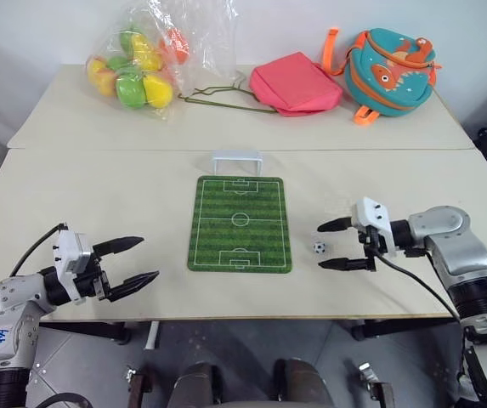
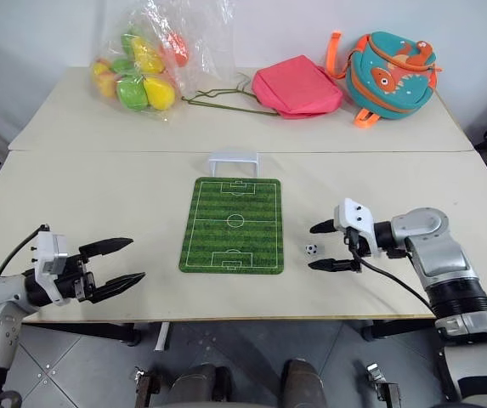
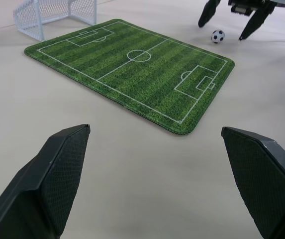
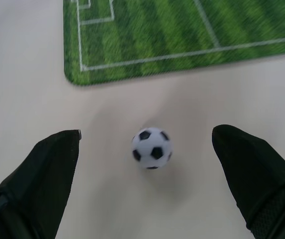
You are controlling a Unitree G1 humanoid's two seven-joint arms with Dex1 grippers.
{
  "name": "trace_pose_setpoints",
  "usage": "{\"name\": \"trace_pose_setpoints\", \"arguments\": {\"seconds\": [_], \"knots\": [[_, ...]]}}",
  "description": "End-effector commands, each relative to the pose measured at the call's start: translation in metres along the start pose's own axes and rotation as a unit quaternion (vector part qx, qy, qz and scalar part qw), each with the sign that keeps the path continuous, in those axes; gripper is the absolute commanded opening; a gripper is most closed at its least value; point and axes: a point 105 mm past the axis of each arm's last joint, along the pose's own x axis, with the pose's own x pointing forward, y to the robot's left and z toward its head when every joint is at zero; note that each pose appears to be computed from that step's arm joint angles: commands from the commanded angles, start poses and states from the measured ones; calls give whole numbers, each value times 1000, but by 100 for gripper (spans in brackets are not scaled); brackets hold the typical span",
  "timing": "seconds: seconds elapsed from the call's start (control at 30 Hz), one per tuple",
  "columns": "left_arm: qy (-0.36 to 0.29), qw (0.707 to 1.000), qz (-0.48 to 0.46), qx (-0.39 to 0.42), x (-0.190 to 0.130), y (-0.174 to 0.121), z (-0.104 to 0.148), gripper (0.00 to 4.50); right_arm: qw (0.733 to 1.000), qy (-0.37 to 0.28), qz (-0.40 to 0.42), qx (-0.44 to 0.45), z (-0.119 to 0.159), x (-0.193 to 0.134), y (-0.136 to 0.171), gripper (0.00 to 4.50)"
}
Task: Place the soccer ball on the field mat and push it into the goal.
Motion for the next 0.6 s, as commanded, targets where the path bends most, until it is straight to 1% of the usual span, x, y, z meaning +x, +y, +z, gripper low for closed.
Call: {"name": "trace_pose_setpoints", "arguments": {"seconds": [0.03,0.13,0.17,0.4,0.43,0.5,0.57,0.6], "knots": [[-9,1000,9,19,-2,-1,7,450,1000,-7,-1,-22,6,4,-5,428],[-9,1000,13,20,-3,0,6,450,1000,-2,5,-27,3,8,-5,359],[-10,1000,14,20,-2,0,6,450,1000,-3,4,-27,2,9,-6,321],[-13,1000,11,22,-2,0,6,450,999,-21,-9,-33,9,9,-10,105],[-14,1000,9,25,-2,0,6,450,999,-29,-14,-37,14,8,-11,86],[-16,999,6,29,-2,0,6,450,998,-41,-20,-44,23,6,-13,86],[-19,999,4,36,-3,1,7,450,996,-61,-29,-51,37,4,-15,86],[-32,999,5,38,-2,2,9,450,995,-74,-36,-57,46,4,-17,86]]}}
